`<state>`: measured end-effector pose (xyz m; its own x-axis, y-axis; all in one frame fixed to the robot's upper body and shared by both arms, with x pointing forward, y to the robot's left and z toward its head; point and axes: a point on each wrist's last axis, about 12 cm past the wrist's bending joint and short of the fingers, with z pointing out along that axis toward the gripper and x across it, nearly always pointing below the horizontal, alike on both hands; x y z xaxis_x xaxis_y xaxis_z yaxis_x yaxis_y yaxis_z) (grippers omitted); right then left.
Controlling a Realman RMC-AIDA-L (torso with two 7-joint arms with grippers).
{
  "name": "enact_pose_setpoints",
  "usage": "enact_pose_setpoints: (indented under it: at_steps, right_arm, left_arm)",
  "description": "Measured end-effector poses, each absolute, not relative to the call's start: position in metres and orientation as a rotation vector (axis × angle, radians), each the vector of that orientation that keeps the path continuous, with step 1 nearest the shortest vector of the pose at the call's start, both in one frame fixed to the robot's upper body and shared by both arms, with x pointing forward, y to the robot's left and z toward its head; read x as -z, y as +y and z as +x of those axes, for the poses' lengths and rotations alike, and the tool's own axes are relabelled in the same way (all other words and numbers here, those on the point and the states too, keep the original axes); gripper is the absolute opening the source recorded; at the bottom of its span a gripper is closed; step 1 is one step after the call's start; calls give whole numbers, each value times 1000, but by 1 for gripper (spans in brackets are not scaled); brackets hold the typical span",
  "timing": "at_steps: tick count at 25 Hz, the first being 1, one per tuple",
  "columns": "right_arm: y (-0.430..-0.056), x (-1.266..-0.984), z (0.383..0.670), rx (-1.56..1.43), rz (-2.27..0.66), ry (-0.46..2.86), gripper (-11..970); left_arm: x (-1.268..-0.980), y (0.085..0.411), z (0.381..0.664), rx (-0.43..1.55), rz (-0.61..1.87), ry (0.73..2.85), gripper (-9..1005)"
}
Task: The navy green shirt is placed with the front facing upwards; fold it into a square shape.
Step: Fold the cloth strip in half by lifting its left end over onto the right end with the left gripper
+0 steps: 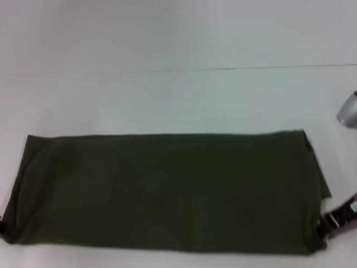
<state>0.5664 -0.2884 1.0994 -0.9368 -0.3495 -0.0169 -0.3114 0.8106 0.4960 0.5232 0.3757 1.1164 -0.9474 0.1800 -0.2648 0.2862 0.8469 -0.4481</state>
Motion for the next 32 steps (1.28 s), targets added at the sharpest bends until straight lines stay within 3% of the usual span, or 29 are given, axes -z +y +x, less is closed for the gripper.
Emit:
enact_pose_setpoints:
  at_steps: [8,21,31,32]
  right_arm:
    - [-282,-1099,552,811,695,-2776,54]
    - [-278,-1100,552,768,738,-2750,61]
    - [-280,-1113,560,767,762,-2767,271]
    - [-282,-1116,561,774,758,-2772,292]
  left_arm:
    - [-1130,370,517,855,443,2888,74]
    - [-1128,370,525,788,387,2891,110]
    - [-1134,377,530,774,289,2869,138]
    - [-1134,377,530,774,289,2869,176]
